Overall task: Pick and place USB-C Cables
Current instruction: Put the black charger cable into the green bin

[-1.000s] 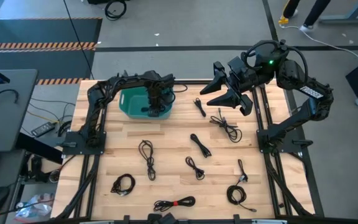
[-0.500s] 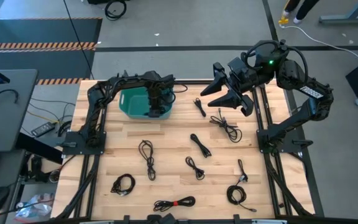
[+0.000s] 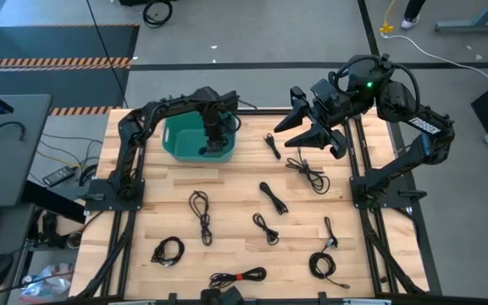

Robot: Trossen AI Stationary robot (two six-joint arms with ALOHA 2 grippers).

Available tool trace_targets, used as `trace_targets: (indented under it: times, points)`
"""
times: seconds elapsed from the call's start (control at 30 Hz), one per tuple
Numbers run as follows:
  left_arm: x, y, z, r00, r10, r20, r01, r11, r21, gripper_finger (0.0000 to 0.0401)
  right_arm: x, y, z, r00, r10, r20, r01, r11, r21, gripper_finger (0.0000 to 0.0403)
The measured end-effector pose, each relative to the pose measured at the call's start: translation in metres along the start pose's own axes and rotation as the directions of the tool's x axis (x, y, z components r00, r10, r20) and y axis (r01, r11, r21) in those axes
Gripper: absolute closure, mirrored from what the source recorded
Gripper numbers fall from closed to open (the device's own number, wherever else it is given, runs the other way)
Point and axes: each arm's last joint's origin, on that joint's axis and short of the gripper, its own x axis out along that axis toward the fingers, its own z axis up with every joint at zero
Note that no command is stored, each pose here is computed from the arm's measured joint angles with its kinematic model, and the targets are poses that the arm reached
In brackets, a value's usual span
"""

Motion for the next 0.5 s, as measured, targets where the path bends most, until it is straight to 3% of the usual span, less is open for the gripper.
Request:
trace_targets:
  times: [0.33, 0.5]
  points:
    - [0.032, -0.021, -0.008, 0.993, -0.045, -0.111, 0.052, 0.997, 0.063, 0.0289, 0.000, 0.001, 0.000, 1.000, 0.021, -0.004, -0.021, 1.000, 0.004, 0.0193]
    - [0.041, -0.021, -0.012, 0.987, 0.010, -0.160, 0.001, 0.998, 0.065, 0.0261, 0.000, 0.001, 0.000, 1.000, 0.029, -0.006, -0.029, 1.000, 0.004, 0.0193]
